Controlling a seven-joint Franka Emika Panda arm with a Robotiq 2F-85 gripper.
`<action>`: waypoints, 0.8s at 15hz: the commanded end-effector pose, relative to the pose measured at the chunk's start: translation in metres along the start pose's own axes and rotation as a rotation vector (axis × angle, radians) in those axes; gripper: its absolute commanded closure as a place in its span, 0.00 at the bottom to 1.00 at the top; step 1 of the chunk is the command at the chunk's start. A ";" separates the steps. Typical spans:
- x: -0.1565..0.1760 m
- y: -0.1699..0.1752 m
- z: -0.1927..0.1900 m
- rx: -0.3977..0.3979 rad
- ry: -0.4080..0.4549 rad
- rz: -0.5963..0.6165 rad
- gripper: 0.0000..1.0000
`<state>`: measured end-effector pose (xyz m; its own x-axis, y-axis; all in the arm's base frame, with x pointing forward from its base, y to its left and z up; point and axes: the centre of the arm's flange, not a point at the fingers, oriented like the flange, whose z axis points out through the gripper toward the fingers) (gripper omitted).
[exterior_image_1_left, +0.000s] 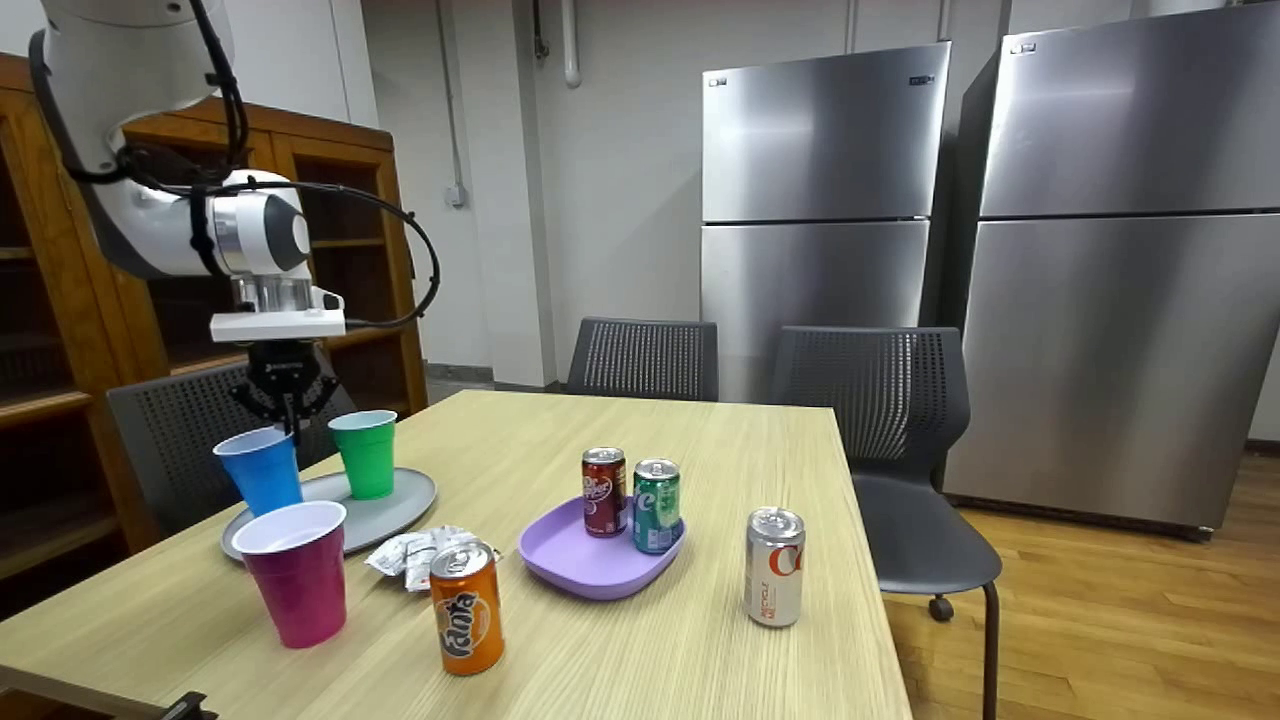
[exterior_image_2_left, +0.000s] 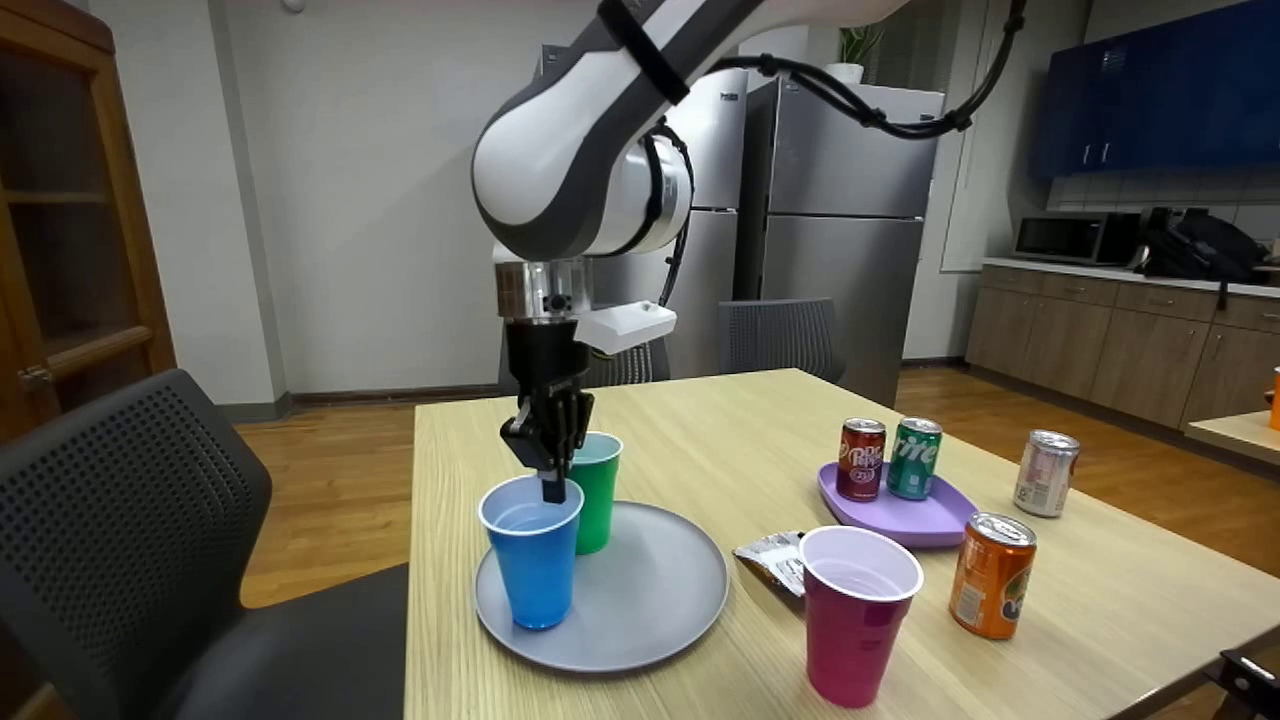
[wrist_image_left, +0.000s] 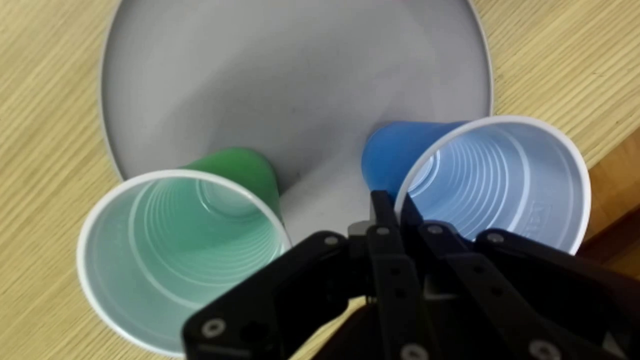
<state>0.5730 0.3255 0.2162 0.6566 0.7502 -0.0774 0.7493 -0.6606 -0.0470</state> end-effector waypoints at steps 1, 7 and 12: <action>0.009 0.003 -0.004 0.019 -0.018 0.011 0.79; 0.001 0.001 -0.010 0.013 -0.007 0.012 0.34; -0.008 -0.004 -0.021 0.001 0.013 0.010 0.01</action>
<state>0.5751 0.3259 0.2195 0.6579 0.7494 -0.0742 0.7485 -0.6616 -0.0452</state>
